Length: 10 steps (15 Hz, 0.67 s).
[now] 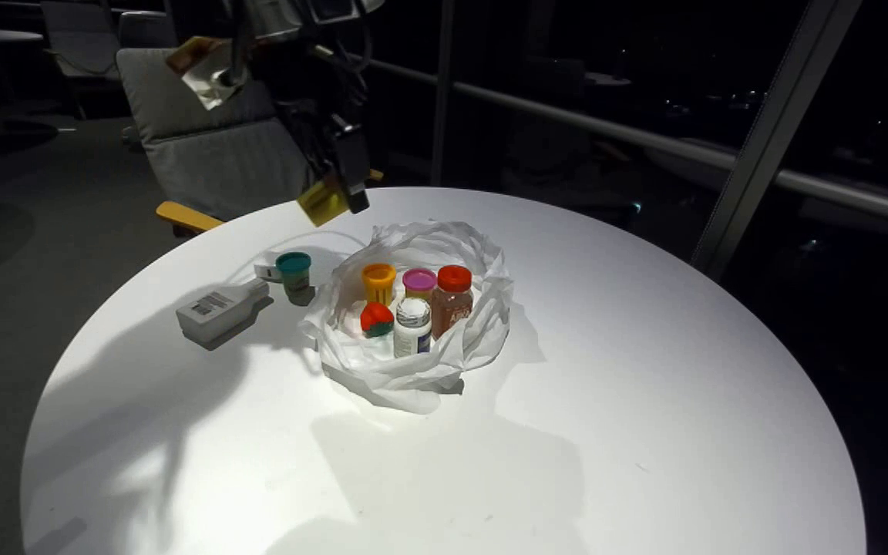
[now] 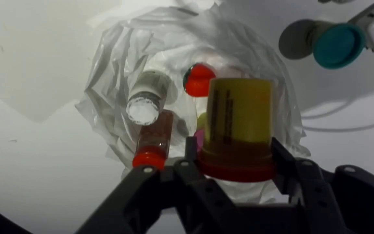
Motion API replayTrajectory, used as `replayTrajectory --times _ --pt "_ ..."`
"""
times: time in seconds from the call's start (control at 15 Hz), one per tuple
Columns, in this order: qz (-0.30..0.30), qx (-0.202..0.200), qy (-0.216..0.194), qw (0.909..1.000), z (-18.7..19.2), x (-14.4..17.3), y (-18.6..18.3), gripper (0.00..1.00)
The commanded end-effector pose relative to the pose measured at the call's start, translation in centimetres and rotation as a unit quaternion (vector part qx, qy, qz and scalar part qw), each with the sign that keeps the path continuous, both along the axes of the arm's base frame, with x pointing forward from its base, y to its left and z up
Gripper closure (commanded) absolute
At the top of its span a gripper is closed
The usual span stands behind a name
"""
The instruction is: Pick up all the objects from the table and put them on the plastic
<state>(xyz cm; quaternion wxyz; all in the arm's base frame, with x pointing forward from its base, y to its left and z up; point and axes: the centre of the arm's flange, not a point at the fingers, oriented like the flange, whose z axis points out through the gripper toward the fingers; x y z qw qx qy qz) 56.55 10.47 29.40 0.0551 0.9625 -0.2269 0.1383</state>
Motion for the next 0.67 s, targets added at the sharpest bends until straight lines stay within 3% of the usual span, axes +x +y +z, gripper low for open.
replayTrajectory --times 0.0,0.33,0.6 --pt "-0.03 0.014 -0.014 0.9994 -1.7 5.3 -2.2 0.71" --pt "-0.036 0.046 0.012 0.9982 -8.3 6.3 -3.1 0.71" --pt "-0.036 0.016 0.002 0.9992 -11.4 6.5 -2.7 0.71"
